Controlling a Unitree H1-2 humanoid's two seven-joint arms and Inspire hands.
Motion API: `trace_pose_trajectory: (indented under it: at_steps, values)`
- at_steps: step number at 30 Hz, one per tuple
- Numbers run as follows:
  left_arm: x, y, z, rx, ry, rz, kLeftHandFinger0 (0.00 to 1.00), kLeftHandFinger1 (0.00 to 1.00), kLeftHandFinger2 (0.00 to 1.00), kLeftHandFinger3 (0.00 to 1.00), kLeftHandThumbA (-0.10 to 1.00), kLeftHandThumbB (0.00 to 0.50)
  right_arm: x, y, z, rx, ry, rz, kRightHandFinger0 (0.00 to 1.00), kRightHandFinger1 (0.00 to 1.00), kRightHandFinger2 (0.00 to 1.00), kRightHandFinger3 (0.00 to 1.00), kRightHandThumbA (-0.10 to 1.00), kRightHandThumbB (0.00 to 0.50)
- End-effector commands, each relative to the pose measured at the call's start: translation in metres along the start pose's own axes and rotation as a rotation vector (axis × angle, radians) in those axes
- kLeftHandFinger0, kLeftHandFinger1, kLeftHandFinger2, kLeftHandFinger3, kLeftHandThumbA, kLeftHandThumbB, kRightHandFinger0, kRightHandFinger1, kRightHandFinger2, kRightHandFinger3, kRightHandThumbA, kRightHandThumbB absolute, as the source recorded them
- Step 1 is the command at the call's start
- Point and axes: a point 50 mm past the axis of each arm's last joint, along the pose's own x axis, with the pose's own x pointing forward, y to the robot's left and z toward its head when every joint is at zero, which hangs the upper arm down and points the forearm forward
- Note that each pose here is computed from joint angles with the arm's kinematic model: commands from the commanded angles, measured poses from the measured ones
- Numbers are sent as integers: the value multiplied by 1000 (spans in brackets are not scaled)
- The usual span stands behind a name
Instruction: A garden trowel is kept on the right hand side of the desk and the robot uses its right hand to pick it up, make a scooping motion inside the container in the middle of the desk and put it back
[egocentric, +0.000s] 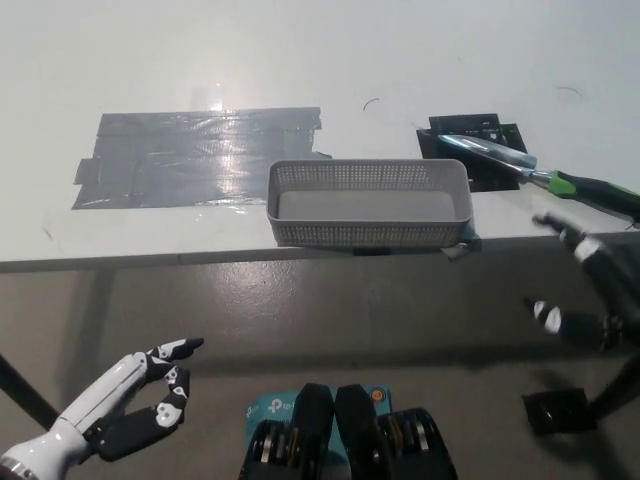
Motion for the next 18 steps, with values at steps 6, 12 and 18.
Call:
trace_pose_trajectory:
  at_steps: [6,12,18]
  values:
    - [-8,0,4,23,11,-10,975,1000,1000,1000,1000,302,36,-76,35,-347,-23,-199,1000,1000,1000,1000,1000,500]
    - [-8,1,5,34,4,-12,957,991,1000,1000,1000,287,59,-89,26,-363,54,-209,1000,1000,1000,1000,1000,500]
    - [-9,2,6,32,8,-15,953,1000,1000,1000,1000,297,96,-100,-8,-334,229,-103,1000,1000,1000,1000,1000,500]
